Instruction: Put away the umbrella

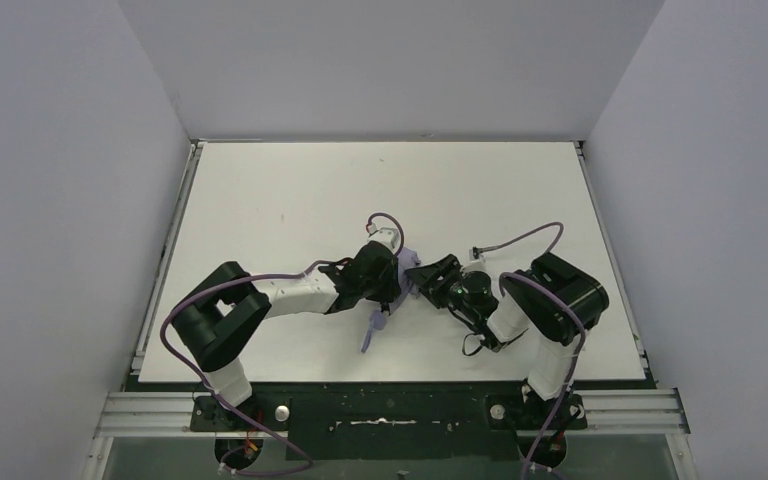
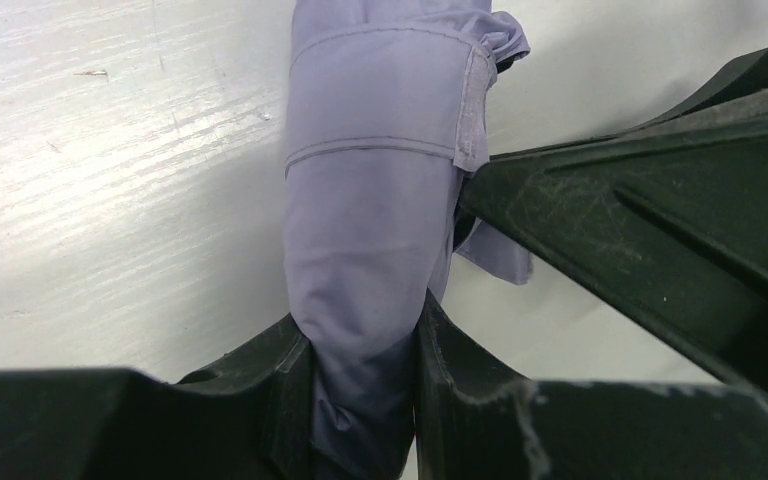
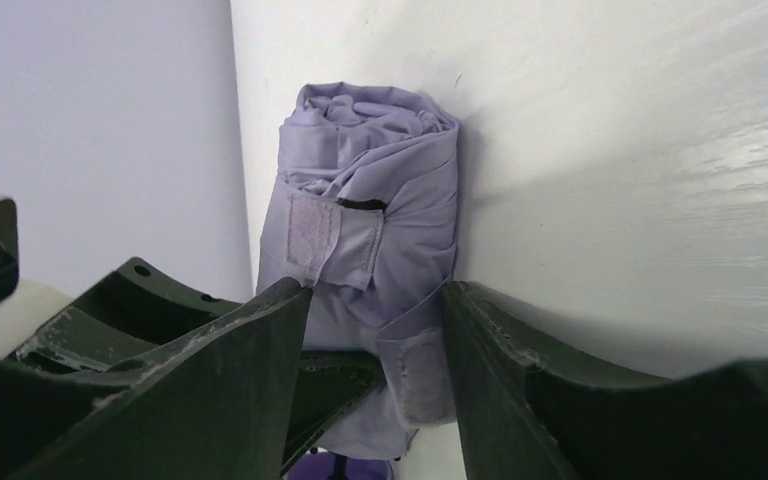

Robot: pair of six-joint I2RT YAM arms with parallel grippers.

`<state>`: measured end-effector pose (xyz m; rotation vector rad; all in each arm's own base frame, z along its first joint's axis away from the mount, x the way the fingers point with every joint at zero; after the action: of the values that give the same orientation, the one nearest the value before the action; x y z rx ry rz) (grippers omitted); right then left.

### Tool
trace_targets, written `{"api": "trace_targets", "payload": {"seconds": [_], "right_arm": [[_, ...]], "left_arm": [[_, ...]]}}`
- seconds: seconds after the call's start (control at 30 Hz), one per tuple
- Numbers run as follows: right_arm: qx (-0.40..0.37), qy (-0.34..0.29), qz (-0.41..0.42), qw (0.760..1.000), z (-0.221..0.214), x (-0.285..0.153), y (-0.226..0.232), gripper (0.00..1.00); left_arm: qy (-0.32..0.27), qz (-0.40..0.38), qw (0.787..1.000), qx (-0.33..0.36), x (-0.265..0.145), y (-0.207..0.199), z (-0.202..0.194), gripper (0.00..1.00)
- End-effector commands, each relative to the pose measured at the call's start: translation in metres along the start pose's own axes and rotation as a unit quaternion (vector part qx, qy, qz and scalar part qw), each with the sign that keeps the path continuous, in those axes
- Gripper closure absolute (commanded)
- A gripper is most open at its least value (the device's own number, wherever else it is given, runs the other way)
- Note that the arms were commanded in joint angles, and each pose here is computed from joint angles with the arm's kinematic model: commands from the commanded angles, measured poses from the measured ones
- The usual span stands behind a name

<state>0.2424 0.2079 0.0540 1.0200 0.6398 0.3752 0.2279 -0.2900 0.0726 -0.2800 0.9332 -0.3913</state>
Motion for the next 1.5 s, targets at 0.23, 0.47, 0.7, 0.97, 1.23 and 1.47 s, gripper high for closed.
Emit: {"api": "trace_targets", "payload": {"seconds": [0.23, 0.47, 0.7, 0.97, 1.23, 1.47], "right_arm": [[-0.154, 0.069, -0.078, 0.983, 0.006, -0.006, -0.025, 0.41], [-0.173, 0.092, -0.055, 0.979, 0.014, -0.004, -0.026, 0.40], [-0.156, 0.139, -0.023, 0.978, 0.002, -0.012, -0.025, 0.43], [-0.166, 0.148, -0.144, 0.964, -0.002, -0.041, -0.036, 0.43], [-0.172, 0.162, -0.150, 0.960, -0.003, -0.053, -0.026, 0.40], [-0.131, 0.178, -0.093, 0.971, -0.014, -0.041, -0.023, 0.41]], "left_arm": [[0.160, 0.131, 0.977, 0.051, -0.007, 0.064, -0.073, 1.00], [0.159, 0.130, 0.977, 0.051, -0.008, 0.064, -0.073, 1.00], [0.159, 0.132, 0.977, 0.051, -0.008, 0.064, -0.073, 1.00], [0.160, 0.131, 0.977, 0.051, -0.007, 0.064, -0.073, 1.00], [0.162, 0.130, 0.977, 0.053, -0.006, 0.063, -0.073, 1.00], [0.163, 0.130, 0.977, 0.054, -0.006, 0.063, -0.073, 1.00]]}}
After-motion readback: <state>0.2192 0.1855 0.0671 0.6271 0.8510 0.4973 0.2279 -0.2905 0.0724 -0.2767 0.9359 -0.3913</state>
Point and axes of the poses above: each gripper's point midway between its finger pads, its own x axis out along the fingers, its own y axis along the line the jaws close on, z = x × y, the point moved 7 cm from there along -x, back along the fingers, and after that the axes turned 8 degrees about -x, right-handed, at the moved point
